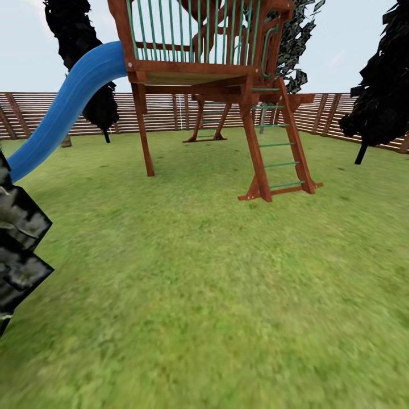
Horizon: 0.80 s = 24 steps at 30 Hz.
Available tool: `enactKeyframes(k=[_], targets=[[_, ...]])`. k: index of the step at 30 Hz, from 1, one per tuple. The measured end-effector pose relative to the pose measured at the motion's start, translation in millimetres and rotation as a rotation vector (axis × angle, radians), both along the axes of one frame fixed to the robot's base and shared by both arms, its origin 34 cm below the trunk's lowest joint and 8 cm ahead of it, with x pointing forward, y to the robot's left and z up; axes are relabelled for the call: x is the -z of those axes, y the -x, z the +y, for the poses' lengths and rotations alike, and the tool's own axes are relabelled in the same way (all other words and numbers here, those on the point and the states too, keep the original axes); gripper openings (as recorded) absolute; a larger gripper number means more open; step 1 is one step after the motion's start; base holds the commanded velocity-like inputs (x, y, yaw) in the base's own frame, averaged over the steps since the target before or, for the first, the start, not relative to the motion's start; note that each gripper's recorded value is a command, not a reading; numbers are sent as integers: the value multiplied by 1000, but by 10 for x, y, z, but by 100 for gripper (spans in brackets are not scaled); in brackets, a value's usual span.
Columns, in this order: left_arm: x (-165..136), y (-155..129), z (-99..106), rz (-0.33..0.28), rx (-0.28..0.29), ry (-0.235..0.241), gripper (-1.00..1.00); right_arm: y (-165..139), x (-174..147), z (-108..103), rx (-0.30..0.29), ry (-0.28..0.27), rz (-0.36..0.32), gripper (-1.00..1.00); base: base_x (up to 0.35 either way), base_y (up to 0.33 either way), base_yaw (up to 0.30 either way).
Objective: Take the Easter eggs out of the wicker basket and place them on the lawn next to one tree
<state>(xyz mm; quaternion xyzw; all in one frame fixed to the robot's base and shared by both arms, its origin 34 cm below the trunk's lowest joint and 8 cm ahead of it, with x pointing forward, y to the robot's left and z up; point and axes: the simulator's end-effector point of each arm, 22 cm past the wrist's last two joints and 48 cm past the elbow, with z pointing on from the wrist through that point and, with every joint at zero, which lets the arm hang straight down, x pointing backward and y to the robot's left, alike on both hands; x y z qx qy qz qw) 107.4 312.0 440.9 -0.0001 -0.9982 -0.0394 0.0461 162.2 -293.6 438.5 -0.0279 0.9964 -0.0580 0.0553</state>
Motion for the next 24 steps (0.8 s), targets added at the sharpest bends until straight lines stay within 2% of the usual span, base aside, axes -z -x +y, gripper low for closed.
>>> enactKeyframes(k=[13, 24], targets=[[0, 0, 0, 0, 0, 0, 100, -14, -1, -28, 3, 5, -3, 100, 322, 0, 2], [0, -1, 0, 0, -1, 0, 100, -11, 0, -12, 2, 3, -2, 100, 322, 0, 265]])
